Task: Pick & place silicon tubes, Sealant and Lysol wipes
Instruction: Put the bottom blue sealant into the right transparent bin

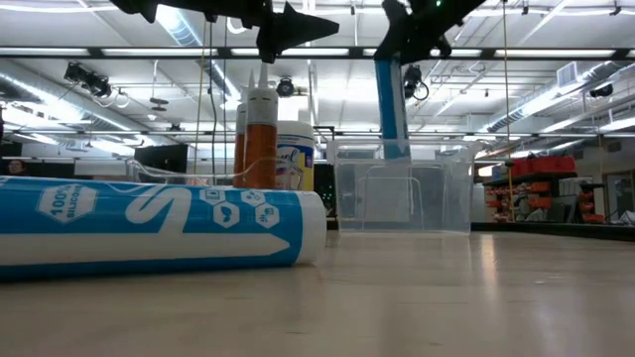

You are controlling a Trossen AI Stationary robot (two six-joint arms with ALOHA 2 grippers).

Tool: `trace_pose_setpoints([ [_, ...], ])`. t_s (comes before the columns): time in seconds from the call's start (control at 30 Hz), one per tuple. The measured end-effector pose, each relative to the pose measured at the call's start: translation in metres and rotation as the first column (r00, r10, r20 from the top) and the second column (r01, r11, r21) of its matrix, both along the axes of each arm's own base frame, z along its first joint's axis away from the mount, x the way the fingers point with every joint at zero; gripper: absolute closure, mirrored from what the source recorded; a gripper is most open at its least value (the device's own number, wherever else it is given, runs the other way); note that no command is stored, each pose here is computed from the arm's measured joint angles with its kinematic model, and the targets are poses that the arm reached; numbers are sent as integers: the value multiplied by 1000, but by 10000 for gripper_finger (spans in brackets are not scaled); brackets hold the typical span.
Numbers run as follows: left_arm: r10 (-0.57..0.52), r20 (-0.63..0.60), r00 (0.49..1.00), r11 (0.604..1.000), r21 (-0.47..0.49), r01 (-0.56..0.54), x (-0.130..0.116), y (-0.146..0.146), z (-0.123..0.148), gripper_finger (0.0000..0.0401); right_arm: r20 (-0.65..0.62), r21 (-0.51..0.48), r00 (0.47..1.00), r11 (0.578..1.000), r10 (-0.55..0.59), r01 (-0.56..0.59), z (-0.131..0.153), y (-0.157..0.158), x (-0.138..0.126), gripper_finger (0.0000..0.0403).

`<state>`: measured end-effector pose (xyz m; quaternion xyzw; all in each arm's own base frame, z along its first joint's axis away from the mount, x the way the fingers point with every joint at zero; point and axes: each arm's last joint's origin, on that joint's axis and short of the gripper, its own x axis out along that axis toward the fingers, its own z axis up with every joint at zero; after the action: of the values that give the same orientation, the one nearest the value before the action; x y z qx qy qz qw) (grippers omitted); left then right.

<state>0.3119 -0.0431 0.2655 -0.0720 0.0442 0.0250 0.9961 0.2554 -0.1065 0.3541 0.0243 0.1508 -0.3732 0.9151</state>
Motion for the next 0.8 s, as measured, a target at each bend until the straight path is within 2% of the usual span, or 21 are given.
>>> trace_pose_setpoints([
  [0.13, -1, -1, 1000, 1000, 20, 1, 0, 0, 0, 90, 35, 17, 999, 1000, 13, -14, -13, -16, 7, 194],
  [0.4, -1, -3, 1000, 1000, 15, 1, 0, 0, 0, 90, 116, 39, 993, 999, 27, -31, -30, -38, 3, 194],
  [0.53, -1, -4, 1000, 1000, 16, 1, 0, 0, 0, 90, 143, 89, 989, 994, 48, -61, -47, -45, 2, 194],
  [0.8, -1, -3, 1000, 1000, 15, 1, 0, 0, 0, 90, 80, 128, 996, 990, 45, -55, -74, -53, 13, 194],
])
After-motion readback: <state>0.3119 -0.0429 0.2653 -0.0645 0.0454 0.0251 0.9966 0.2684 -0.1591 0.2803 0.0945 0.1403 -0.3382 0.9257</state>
